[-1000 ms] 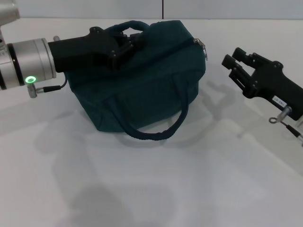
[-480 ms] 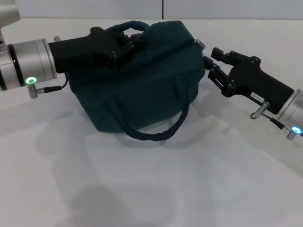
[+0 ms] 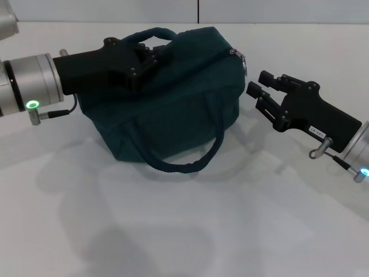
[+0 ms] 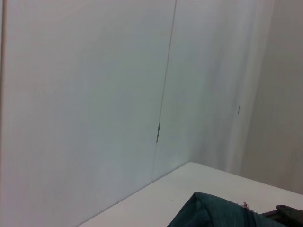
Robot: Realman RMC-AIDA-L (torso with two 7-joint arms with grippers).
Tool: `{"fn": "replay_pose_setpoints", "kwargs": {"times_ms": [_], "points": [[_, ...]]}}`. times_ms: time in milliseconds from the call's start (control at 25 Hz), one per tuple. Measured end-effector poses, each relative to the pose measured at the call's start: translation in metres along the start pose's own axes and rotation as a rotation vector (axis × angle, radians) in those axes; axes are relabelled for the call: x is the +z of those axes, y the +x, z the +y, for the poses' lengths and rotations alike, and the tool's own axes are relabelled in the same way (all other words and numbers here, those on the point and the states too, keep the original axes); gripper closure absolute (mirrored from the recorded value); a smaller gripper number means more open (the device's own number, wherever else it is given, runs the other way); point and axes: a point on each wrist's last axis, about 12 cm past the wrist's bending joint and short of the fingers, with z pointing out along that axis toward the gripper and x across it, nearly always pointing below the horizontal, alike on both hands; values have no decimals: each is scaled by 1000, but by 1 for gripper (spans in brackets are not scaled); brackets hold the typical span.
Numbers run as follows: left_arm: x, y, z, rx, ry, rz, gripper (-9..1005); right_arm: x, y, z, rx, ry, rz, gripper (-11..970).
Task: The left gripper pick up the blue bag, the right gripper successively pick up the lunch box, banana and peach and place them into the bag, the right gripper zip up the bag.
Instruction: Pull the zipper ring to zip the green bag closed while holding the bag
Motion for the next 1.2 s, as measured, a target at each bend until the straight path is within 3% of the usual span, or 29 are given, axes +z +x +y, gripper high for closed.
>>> {"fn": "replay_pose_setpoints", "kwargs": {"times_ms": [520, 1200], "points": [[3, -1, -1, 10, 7, -6, 949, 29, -8, -3, -61, -31, 38, 668], [3, 0, -4, 9, 22, -9, 949, 35, -15, -1, -69, -34, 2, 717]]}}
